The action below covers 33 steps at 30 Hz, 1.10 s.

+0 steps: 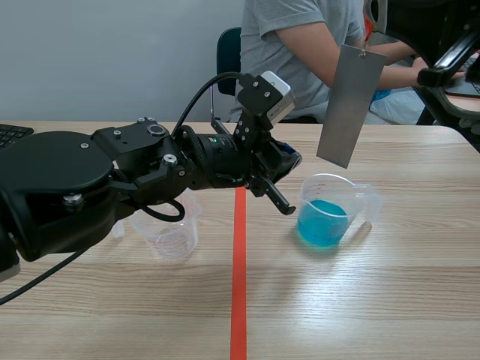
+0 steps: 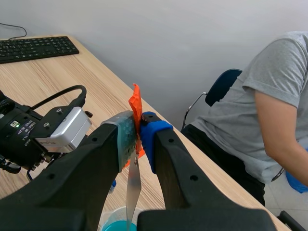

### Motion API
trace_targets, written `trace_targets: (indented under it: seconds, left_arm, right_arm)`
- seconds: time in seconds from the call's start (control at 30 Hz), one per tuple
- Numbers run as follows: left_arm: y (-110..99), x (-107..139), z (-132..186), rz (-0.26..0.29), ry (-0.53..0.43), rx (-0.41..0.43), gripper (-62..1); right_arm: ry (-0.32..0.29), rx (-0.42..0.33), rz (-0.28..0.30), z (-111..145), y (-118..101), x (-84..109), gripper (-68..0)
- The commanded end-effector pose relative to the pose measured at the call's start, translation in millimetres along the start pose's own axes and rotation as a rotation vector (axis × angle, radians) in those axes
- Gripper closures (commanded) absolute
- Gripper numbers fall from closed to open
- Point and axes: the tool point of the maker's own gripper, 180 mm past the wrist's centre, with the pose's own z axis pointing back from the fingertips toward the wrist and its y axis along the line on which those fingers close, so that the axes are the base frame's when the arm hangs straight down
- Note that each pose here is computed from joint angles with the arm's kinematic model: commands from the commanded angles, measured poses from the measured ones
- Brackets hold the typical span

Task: Do the redox reaction experiment.
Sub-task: 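Raise the plate and point at it, then put the plate into the left beaker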

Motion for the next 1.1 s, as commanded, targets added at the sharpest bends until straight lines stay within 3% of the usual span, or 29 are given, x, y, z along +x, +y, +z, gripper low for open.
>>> trace_targets:
  seconds: [0.0,1.07]
  left_arm:
    - [5.5,19.3,-1.5,-0.01,-0.051,0.011,-3.6]
    - [7.3,20.1,0.5,-0.003,-0.064,0.013,-3.6]
  right_arm:
    - [-0.024,0.005,0.02,1.3,-1.9,9.1,-1.7]
    - [-0.025,0.006,0.019,1.1,-1.6,9.2,-1.7]
